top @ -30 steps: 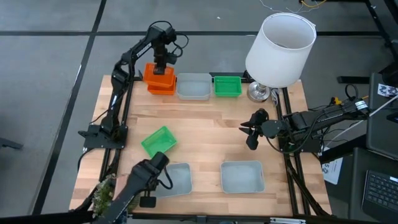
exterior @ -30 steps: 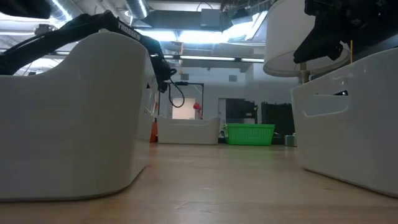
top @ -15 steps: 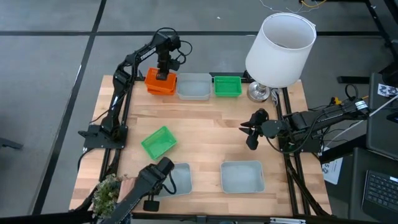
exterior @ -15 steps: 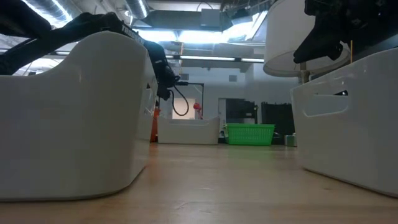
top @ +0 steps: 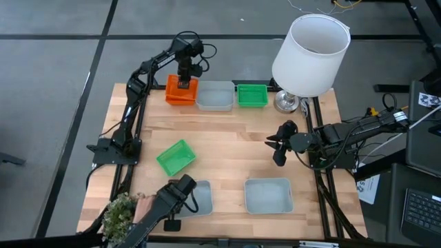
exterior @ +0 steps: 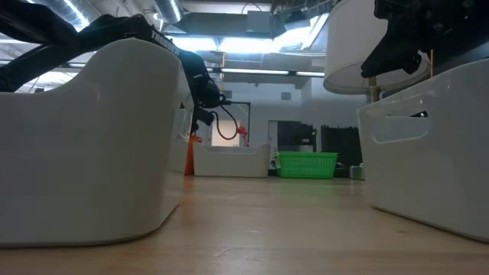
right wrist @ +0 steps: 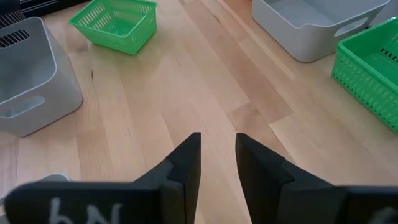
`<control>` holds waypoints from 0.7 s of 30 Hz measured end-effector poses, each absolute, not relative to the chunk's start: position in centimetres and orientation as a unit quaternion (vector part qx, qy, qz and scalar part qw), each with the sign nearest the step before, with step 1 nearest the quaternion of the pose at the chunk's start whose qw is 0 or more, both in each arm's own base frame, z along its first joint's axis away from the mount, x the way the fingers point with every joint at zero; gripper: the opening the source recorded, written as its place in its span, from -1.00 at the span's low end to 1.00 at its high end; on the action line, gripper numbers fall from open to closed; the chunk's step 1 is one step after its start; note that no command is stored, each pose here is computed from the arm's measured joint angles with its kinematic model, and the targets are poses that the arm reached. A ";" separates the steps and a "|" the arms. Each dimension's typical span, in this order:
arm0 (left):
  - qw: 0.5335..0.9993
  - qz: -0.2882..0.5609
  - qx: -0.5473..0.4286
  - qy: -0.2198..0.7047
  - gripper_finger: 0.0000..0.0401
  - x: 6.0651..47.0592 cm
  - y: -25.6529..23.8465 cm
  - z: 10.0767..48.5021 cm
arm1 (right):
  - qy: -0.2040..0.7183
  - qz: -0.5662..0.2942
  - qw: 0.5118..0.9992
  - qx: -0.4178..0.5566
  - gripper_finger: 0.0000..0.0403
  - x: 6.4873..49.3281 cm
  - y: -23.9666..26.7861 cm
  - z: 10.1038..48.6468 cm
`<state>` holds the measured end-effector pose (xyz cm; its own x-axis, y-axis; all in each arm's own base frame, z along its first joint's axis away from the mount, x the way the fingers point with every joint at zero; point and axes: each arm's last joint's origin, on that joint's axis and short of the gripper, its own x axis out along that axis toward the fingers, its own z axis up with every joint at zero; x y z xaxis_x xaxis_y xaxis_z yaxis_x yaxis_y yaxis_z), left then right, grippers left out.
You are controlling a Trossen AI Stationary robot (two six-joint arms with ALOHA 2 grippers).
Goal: Stack baskets by color
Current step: Stack the bottom orange bin on the orange bin, then stack the bottom green bin on the green bin
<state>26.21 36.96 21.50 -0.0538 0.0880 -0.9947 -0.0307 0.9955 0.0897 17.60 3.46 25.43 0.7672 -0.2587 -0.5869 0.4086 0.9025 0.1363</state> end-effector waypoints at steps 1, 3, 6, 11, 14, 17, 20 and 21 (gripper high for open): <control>0.687 0.045 0.015 0.726 -0.92 26.2 36.9 21.5 | 0.290 -0.179 0.931 0.129 -0.51 17.6 3.5 25.4; 0.685 0.056 0.004 0.727 -0.84 26.2 36.9 21.5 | 0.291 -0.179 0.931 0.129 -0.51 17.6 3.5 25.4; 0.678 0.064 0.001 0.732 -0.71 26.1 36.8 21.5 | 0.291 -0.179 0.931 0.129 -0.51 17.6 3.5 25.4; 0.660 0.092 0.012 0.746 -0.61 26.6 36.6 22.4 | 0.291 -0.179 0.931 0.128 -0.51 17.6 3.5 25.4; 0.640 0.115 0.029 0.759 -0.60 27.0 36.2 23.8 | 0.292 -0.178 0.931 0.127 -0.51 17.6 3.5 25.4; 0.640 0.160 0.025 0.751 -0.60 27.5 35.4 25.7 | 0.292 -0.178 0.931 0.127 -0.51 17.6 3.5 25.4; 0.638 0.229 -0.010 0.735 -0.60 28.3 33.8 27.9 | 0.293 -0.179 0.931 0.126 -0.51 17.6 3.5 25.4; 0.635 0.245 -0.032 0.732 -0.60 28.4 33.1 28.6 | 0.295 -0.179 0.930 0.126 -0.51 17.7 3.5 25.3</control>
<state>28.40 33.12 28.61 -0.1926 0.2642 -0.9451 -0.3586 0.8775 0.3184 17.67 3.48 25.31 0.7622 -0.2588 -0.5933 0.4068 0.9045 0.1281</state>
